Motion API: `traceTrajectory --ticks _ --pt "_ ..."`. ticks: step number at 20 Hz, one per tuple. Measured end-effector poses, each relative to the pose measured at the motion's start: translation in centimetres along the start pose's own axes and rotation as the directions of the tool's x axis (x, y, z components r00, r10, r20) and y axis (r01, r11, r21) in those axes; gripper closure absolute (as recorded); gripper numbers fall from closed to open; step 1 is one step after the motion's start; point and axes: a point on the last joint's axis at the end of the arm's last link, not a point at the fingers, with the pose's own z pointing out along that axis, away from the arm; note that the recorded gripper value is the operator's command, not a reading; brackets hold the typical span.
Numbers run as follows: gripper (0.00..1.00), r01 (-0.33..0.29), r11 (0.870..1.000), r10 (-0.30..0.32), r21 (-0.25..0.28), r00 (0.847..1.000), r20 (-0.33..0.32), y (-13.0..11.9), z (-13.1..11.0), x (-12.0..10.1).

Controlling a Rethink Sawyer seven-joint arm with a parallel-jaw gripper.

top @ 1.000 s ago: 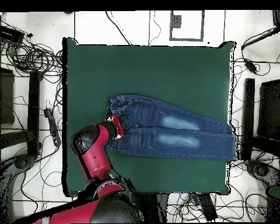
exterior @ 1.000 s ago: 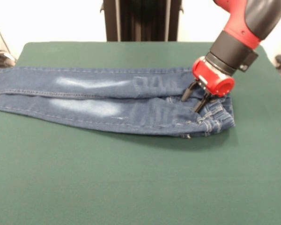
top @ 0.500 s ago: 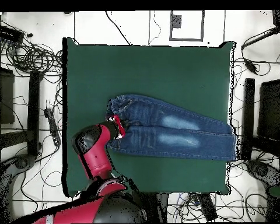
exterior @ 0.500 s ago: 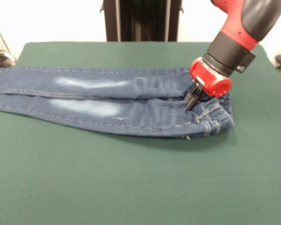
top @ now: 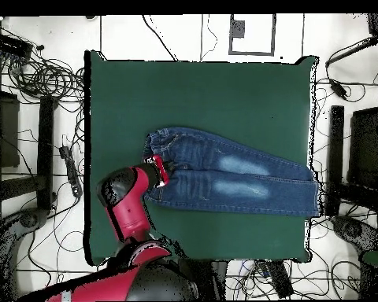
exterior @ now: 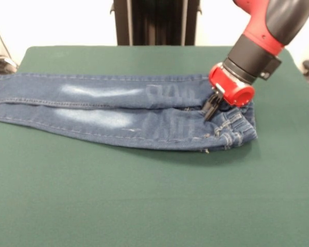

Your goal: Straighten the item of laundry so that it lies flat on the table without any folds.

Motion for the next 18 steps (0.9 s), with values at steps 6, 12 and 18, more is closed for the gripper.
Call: traceTrajectory --ticks 6,12,18 --pt "1.0 -0.038 0.999 0.039 0.025 0.999 -0.012 0.21 -0.11 -0.08" --pt "1.0 -0.053 0.998 0.053 0.035 0.999 -0.005 0.36 -0.24 0.11" --pt "1.0 -0.076 0.996 0.073 0.056 0.996 0.055 0.62 -0.3 0.89"
